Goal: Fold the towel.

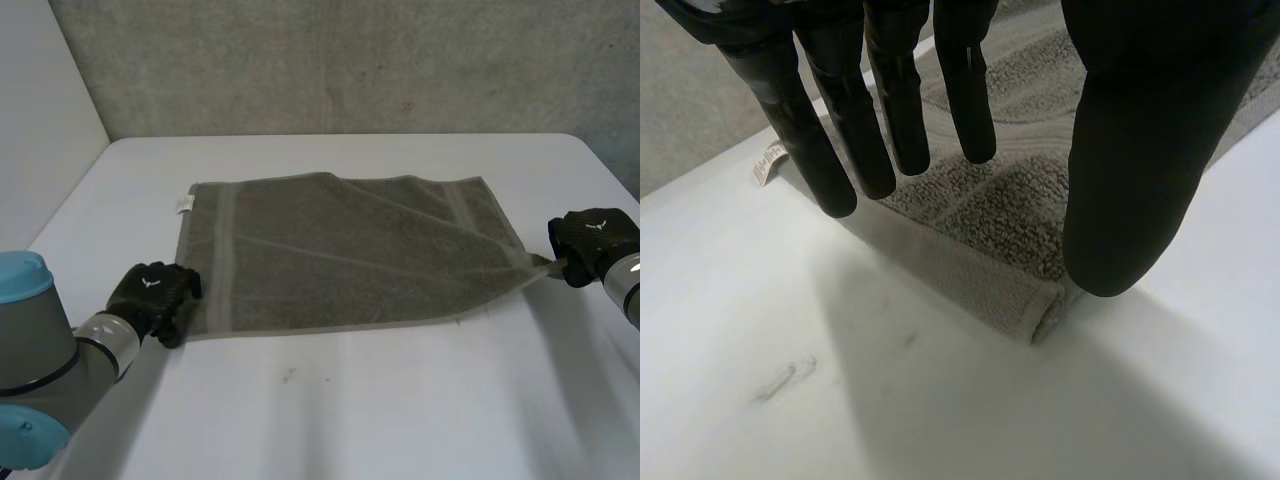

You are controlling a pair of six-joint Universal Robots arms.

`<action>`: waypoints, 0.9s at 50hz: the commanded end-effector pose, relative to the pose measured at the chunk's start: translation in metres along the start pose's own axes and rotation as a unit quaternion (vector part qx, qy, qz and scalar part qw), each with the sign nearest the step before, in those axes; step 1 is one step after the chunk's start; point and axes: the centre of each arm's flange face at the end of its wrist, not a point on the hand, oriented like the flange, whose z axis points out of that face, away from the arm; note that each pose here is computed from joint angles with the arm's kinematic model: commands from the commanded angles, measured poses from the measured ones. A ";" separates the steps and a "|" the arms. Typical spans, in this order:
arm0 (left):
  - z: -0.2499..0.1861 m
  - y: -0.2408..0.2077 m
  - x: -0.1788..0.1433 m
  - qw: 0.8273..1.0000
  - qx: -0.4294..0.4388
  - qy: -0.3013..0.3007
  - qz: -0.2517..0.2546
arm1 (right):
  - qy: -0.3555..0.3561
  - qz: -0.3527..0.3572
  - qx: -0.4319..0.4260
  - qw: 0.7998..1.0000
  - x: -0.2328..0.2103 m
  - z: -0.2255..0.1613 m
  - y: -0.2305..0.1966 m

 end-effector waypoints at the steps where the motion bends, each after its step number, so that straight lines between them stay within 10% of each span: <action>1: 0.004 0.004 0.001 1.000 -0.007 0.002 0.001 | -0.002 0.000 -0.002 1.000 -0.001 0.000 0.001; 45: -0.001 -0.002 0.000 1.000 -0.005 0.000 0.021 | -0.004 -0.010 -0.006 1.000 -0.003 0.000 0.004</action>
